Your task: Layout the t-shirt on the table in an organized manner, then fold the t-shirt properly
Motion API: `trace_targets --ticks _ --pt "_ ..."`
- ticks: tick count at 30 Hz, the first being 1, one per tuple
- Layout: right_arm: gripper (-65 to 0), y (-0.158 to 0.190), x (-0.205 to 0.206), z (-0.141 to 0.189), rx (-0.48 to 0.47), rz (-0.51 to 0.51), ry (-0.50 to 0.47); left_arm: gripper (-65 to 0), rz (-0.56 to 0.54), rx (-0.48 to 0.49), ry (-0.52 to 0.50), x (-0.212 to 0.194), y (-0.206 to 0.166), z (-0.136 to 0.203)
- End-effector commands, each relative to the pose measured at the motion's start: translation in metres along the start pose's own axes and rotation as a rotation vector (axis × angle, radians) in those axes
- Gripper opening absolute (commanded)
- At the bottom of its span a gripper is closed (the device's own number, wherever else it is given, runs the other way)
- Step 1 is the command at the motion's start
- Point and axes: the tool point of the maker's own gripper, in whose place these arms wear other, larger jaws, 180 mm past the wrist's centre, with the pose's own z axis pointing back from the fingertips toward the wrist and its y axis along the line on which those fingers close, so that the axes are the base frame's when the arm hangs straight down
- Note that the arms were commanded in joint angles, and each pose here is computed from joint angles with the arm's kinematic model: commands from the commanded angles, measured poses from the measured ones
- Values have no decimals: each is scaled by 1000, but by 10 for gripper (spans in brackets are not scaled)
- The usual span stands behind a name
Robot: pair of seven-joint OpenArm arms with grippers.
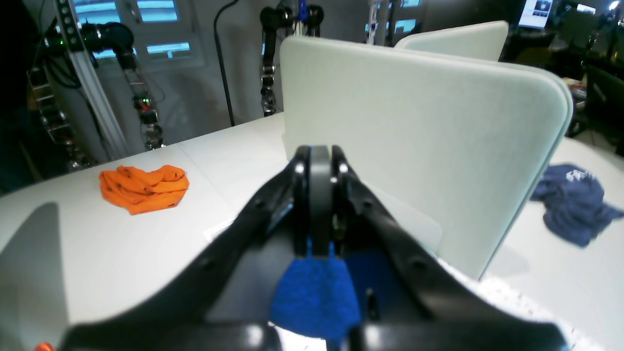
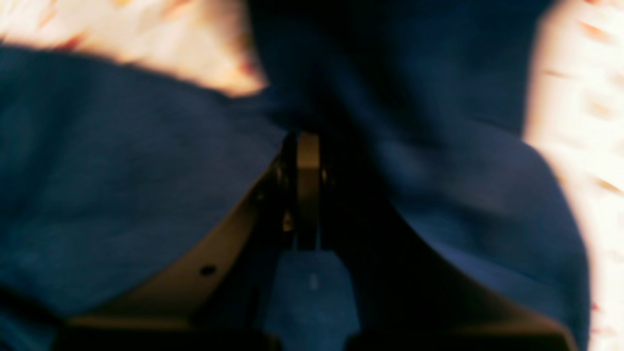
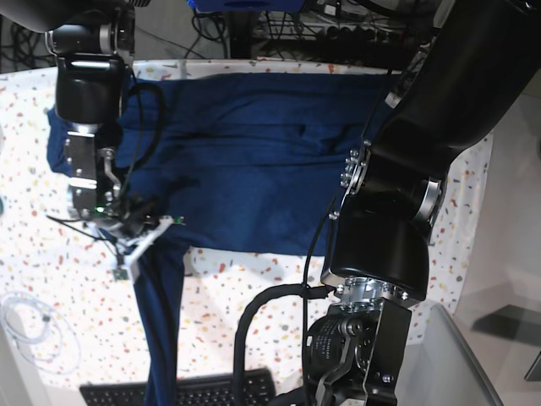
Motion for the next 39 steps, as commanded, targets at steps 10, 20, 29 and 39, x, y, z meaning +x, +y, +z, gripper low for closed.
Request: trace_targets --ticks 10,20,29,39 --pt "-648 -22 4 -5 -30 -43 9 -650 229 -185 -139 16 -47 28" --pt "-648 -45 -13 -11 -58 -58 23 -650 323 -117 -183 -23 -54 108" --pt "-648 -59 -23 -15 -91 -79 69 -650 638 -122 -78 -90 -36 171" --pt "-648 -57 -45 -14 -89 -83 102 -650 798 112 150 -178 10 282"
